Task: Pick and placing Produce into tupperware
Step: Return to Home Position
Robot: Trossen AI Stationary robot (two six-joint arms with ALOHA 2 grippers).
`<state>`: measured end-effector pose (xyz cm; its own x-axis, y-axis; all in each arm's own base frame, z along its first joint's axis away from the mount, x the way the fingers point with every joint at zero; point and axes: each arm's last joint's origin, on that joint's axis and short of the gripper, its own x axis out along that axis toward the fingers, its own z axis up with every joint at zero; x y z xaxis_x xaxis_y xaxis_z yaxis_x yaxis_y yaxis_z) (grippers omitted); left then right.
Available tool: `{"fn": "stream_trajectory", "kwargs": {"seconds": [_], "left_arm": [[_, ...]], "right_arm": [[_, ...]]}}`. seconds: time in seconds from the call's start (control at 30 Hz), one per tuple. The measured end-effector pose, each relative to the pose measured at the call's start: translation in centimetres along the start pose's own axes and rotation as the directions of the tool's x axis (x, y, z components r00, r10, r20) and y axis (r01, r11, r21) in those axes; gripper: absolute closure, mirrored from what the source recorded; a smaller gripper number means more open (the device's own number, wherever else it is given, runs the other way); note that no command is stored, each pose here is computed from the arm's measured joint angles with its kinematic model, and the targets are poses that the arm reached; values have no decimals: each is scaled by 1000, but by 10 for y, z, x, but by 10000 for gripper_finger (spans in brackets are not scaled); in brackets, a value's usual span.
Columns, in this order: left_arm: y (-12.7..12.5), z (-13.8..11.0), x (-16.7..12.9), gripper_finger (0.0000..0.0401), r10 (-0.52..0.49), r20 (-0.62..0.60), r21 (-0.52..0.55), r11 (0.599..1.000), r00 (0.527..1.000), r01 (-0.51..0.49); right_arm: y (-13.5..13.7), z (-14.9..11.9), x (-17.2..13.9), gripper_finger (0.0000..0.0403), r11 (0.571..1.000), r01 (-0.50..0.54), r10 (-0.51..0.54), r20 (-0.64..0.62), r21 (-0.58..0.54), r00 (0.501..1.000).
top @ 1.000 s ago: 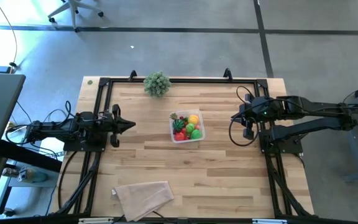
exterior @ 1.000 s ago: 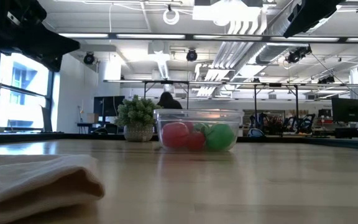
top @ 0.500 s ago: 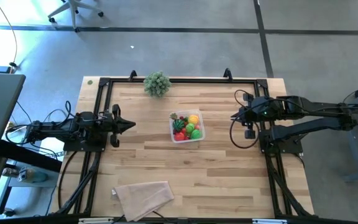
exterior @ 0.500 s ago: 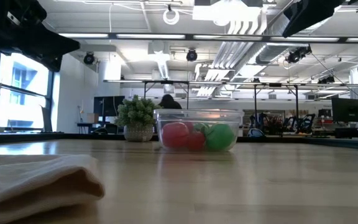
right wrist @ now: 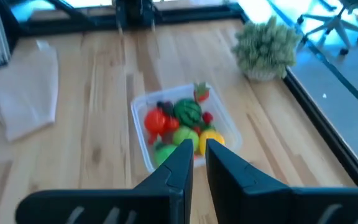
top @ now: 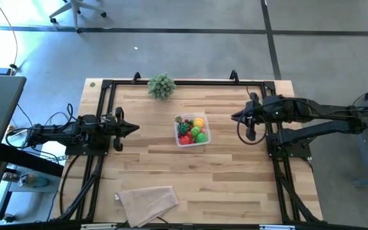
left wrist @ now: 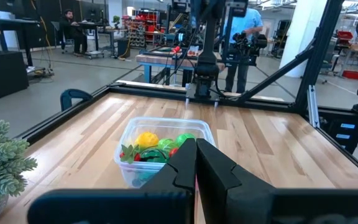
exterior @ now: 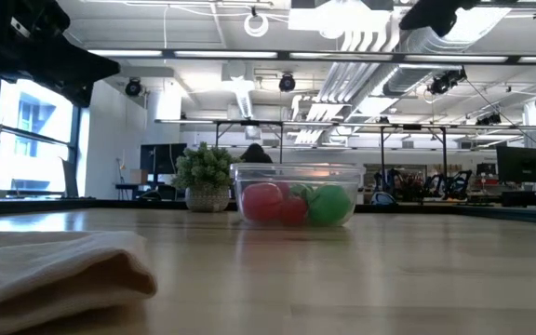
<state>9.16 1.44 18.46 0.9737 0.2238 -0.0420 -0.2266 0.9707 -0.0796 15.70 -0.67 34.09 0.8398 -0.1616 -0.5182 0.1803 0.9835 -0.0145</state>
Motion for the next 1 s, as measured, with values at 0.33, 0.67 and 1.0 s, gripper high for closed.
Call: {"fn": "stream_trajectory", "kwargs": {"seconds": [0.33,0.67,1.0], "left_arm": [[0,0,0,400,0,0,0,1000,1000,0],[0,0,0,400,0,-1,0,1000,1000,0],[0,0,0,400,0,-1,0,1000,1000,0]], "right_arm": [[0,13,-3,368,999,21,-16,146,-36,989],[-11,6,-75,368,998,9,21,421,-68,907],[-17,-50,-96,368,998,-57,64,641,-31,765]]}}
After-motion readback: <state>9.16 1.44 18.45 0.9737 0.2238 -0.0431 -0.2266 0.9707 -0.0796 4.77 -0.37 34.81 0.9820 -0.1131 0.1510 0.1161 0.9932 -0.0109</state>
